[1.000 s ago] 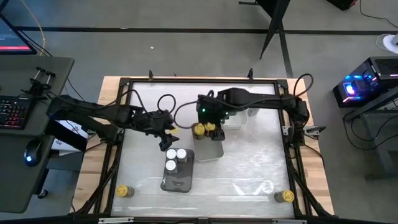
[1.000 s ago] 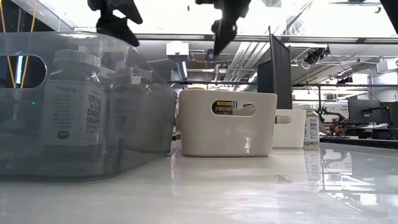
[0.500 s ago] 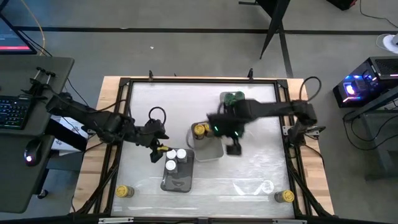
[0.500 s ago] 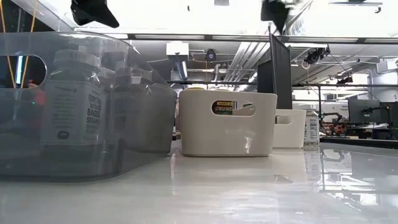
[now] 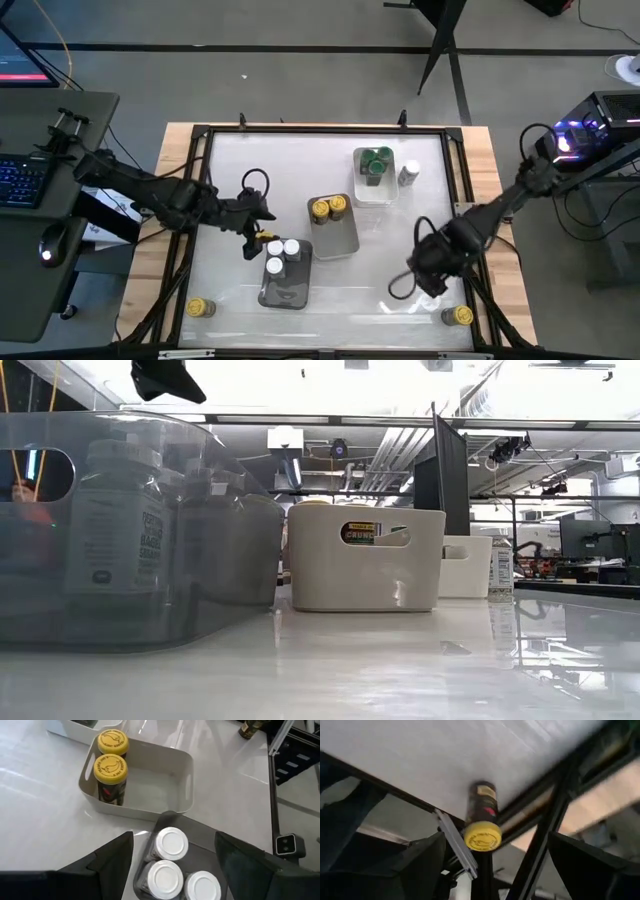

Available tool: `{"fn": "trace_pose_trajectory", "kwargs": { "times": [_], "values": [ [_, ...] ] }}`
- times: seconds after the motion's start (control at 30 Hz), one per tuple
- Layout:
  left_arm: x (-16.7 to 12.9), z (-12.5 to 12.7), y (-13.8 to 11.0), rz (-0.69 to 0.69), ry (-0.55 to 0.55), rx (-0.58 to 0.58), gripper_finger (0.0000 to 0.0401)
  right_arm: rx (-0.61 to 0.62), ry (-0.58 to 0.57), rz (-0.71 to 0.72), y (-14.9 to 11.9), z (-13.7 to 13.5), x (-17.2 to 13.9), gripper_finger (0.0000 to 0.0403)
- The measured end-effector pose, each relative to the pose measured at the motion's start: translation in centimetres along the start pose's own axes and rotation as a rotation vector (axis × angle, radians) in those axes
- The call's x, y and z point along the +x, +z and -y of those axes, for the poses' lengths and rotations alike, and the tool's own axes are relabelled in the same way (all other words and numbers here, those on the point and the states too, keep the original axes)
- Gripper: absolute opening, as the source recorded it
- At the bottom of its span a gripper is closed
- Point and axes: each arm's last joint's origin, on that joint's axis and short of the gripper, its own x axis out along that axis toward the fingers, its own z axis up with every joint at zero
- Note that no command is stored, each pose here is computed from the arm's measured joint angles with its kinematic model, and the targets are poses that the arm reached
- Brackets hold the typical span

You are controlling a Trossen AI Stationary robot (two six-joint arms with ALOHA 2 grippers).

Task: Sort spices by type
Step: Put the yellow seasoning bottle into the gray bin

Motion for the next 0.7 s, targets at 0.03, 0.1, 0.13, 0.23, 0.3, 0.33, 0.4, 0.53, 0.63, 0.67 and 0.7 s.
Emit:
{"fn": "trace_pose_trajectory", "kwargs": {
  "times": [0.03, 0.1, 0.13, 0.23, 0.3, 0.33, 0.4, 0.53, 0.63, 0.67, 0.7],
  "values": [
    [0.0, -0.1, 0.1, -0.003, -0.002, -0.005, 0.0266, 0.017, -0.011, -0.011, -0.3, -0.1, 0.6, 0.0346],
    [0.1, -0.4, 0.2, -0.014, -0.014, -0.017, 0.0266, 0.053, -0.041, -0.052, -0.7, -0.2, 1.7, 0.0346],
    [0.2, -0.5, 0.3, -0.019, -0.02, -0.028, 0.0266, 0.063, -0.052, -0.077, -0.9, -0.3, 2.2, 0.0346],
    [0.3, -0.7, 0.4, -0.033, -0.04, -0.056, 0.0266, 0.067, -0.092, -0.149, -1.3, -0.5, 3.9, 0.0346],
    [0.3, -0.8, 0.7, -0.028, -0.056, -0.07, 0.0266, 0.057, -0.114, -0.172, -1.5, -0.4, 5.0, 0.0346],
    [0.3, -0.8, 0.8, -0.019, -0.064, -0.075, 0.0266, 0.044, -0.105, -0.18, -1.5, -0.5, 5.4, 0.0346],
    [0.4, -0.8, 1.1, 0.001, -0.076, -0.084, 0.0266, 0.025, -0.083, -0.189, -1.4, -0.7, 6.3, 0.0346],
    [0.4, -0.8, 1.4, 0.026, -0.088, -0.113, 0.0266, -0.003, -0.032, -0.202, -0.9, -0.9, 7.8, 0.0346],
    [0.4, -0.7, 1.5, 0.038, -0.096, -0.13, 0.0266, -0.028, 0.018, -0.224, -0.5, -1.2, 8.7, 0.0346],
    [0.4, -0.7, 1.5, 0.039, -0.097, -0.131, 0.0266, -0.028, 0.028, -0.231, -0.4, -1.3, 9.0, 0.0346],
    [0.4, -0.7, 1.5, 0.039, -0.098, -0.133, 0.0266, -0.028, 0.029, -0.234, -0.4, -1.2, 9.2, 0.0346]
  ]
}}
